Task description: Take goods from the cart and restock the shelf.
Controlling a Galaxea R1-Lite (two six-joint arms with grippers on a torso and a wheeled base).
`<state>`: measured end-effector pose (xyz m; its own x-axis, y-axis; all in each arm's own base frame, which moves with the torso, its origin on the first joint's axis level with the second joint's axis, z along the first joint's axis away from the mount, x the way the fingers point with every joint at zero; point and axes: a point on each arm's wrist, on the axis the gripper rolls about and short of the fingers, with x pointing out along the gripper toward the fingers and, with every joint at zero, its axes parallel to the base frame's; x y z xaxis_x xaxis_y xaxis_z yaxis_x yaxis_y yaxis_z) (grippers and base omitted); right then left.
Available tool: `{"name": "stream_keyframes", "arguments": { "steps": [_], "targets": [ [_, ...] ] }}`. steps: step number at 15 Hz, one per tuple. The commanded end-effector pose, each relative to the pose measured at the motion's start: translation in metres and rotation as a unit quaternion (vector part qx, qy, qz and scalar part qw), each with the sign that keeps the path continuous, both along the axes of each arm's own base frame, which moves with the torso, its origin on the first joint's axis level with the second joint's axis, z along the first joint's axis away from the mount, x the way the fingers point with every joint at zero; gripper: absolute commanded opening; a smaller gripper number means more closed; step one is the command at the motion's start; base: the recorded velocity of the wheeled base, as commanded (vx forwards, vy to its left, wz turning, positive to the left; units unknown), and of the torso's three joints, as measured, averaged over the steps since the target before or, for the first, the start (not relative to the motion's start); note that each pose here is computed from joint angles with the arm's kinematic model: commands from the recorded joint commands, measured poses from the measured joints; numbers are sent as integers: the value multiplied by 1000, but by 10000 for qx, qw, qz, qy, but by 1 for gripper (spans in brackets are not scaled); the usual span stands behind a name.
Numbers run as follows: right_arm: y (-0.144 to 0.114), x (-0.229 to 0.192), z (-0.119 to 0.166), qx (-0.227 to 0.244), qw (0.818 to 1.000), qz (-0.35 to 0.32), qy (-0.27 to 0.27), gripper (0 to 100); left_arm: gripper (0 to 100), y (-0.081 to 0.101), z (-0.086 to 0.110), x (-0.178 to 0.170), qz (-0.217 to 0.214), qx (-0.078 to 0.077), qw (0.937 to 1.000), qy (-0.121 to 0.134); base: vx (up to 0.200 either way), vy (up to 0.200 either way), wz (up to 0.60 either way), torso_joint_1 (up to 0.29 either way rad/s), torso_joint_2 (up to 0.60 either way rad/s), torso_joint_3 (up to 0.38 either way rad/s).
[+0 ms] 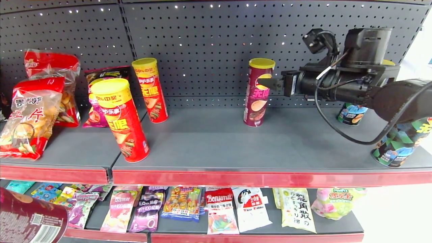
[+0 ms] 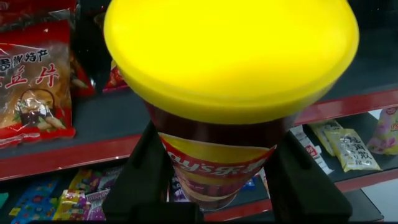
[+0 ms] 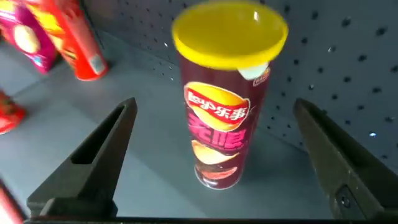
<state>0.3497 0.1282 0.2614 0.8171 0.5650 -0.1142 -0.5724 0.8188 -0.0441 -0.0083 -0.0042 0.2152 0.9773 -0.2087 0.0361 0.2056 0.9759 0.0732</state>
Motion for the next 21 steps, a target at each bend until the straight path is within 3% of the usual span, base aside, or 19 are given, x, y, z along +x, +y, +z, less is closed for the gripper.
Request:
{"name": "stream_keyframes", "arguments": {
  "steps": [1,5,15,16,21],
  "targets": [
    [5,13,-16,-71,9998,-24,182,100,0,0,-1,1,0,-1,10000,23,0,0,0,0,0,0],
    [6,16,-17,-70,9998,-93,168,100,0,0,0,0,0,-1,10000,8,0,0,0,0,0,0],
    [37,46,-26,-34,9999,114,59,100,0,0,-2,1,0,0,10000,39,0,0,0,0,0,0],
    [39,50,-26,-24,9999,114,30,0,0,0,-2,1,0,0,10000,46,0,0,0,0,0,0],
    [43,55,-28,-64,9999,36,133,0,0,0,-3,1,0,0,10000,54,0,0,0,0,0,0]
  ]
}}
